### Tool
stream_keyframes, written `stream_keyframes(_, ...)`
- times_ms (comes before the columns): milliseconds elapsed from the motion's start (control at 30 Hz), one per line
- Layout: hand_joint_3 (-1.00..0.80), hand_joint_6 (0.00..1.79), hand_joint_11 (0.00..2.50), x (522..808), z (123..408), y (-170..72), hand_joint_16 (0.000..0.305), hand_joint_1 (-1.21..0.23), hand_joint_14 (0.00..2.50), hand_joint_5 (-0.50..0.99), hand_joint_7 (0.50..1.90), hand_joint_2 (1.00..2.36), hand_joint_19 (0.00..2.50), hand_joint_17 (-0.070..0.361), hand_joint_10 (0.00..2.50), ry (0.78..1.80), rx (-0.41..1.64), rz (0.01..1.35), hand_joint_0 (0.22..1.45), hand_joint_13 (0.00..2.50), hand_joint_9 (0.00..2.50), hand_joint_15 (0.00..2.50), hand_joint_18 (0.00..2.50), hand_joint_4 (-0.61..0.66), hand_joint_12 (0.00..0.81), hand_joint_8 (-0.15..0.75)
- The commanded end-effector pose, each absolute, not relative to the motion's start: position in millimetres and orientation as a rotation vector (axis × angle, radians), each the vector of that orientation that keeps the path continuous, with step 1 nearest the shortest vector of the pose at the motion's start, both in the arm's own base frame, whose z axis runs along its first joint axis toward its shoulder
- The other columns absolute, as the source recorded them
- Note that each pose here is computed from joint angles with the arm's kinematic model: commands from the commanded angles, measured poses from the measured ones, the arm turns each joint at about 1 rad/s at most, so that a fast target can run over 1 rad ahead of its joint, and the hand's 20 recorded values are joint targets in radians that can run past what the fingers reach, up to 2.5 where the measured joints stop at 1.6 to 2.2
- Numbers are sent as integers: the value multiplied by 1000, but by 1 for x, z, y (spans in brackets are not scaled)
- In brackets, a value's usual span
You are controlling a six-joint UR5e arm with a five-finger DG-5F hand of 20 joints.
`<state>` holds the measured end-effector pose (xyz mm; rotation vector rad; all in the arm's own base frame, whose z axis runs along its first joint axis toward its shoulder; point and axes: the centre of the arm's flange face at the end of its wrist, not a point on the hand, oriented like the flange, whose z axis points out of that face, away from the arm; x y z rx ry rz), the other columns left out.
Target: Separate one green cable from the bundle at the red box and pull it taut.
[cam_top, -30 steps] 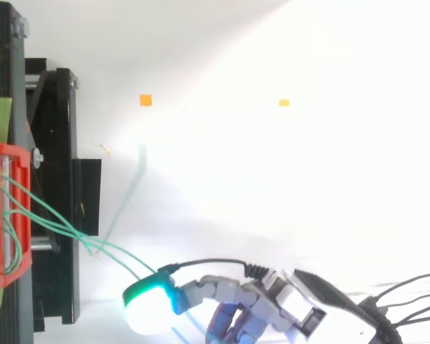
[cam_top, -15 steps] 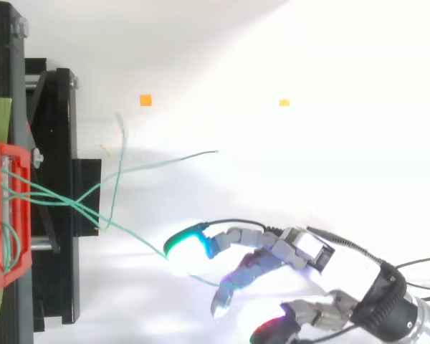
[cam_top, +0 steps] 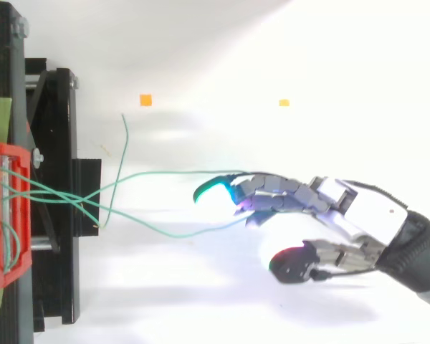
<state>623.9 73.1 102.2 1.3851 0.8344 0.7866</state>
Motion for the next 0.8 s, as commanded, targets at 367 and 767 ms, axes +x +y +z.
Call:
stream_keyframes(367, -500, 501, 240, 605, 135, 6, 67, -482, 10, -259, 617, 1000, 627, 151, 7, 925, 1372, 725, 387, 282, 445, 304, 354, 116, 372, 336)
stream_keyframes(767, -500, 501, 279, 689, 235, -1, 65, -475, 10, -258, 616, 1000, 633, 147, 7, 851, 990, 749, 389, 323, 497, 323, 363, 122, 377, 334)
